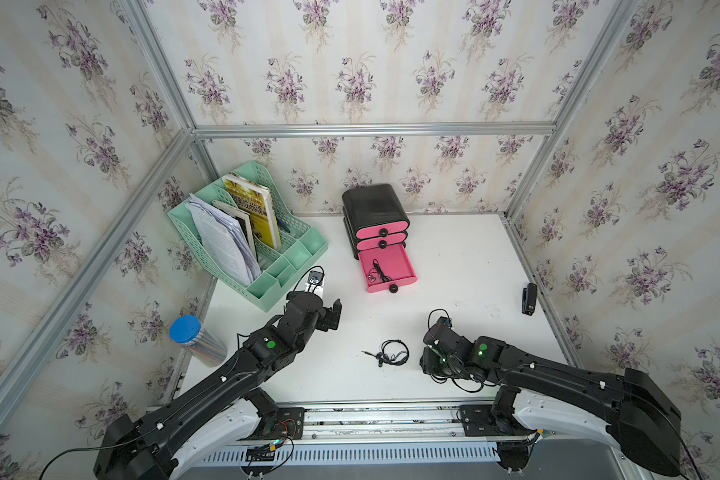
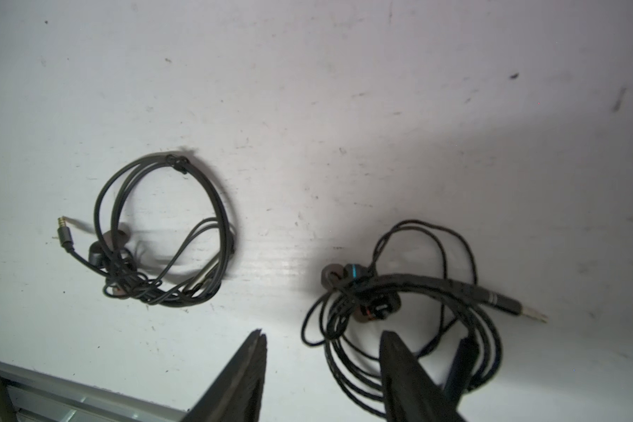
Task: Place the wired earphones into the drawer by color
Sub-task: Pick up the wired earphones from the center of the board.
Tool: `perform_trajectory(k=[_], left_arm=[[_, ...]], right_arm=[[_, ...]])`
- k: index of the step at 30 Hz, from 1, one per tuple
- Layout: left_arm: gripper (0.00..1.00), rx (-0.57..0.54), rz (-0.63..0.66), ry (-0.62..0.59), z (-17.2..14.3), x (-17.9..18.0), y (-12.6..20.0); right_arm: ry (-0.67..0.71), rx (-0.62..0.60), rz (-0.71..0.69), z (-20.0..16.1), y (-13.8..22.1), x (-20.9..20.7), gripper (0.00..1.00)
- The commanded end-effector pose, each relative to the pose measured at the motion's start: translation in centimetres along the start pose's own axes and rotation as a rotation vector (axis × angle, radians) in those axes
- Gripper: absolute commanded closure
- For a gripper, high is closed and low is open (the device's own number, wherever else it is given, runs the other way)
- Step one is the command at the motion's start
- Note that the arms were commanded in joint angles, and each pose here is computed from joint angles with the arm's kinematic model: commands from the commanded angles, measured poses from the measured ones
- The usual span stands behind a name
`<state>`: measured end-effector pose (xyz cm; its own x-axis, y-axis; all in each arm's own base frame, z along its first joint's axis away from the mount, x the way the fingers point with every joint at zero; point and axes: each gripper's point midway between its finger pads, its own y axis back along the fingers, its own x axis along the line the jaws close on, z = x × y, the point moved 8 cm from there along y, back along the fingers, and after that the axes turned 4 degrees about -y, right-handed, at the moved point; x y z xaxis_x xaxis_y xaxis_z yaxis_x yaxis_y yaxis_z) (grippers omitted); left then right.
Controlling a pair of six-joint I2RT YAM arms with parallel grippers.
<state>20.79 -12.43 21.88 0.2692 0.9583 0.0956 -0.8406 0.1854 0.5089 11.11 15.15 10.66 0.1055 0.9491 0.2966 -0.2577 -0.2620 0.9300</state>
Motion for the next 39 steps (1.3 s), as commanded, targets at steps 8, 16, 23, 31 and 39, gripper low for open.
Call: perform_trajectory(k=[8, 16, 23, 31, 39], left_arm=[[0.01, 0.005, 0.022, -0.010, 0.0, 0.2, -0.1], [0.01, 0.015, 0.030, -0.012, -0.2, 0.1, -0.4], [0.01, 0.021, 0.029, -0.014, -0.2, 0.0, -0.6], [0.01, 0.022, 0.024, -0.016, -0.3, 0.0, -0.5], [0.01, 0.005, 0.027, -0.029, -0.6, 0.0, -0.9]], right_arm=[[0.015, -0.003, -0.025, 0.0, -1.1, -0.1, 0.60], [0.037, -0.001, -0.064, -0.1, -1.6, -0.5, 0.74], [0.038, -0.024, -0.056, 0.1, -1.1, -0.6, 0.92], [0.043, -0.062, -0.036, 0.6, -0.5, -0.3, 0.98], [0.112, -0.204, 0.049, 3.2, 2.2, 2.7, 1.00]])
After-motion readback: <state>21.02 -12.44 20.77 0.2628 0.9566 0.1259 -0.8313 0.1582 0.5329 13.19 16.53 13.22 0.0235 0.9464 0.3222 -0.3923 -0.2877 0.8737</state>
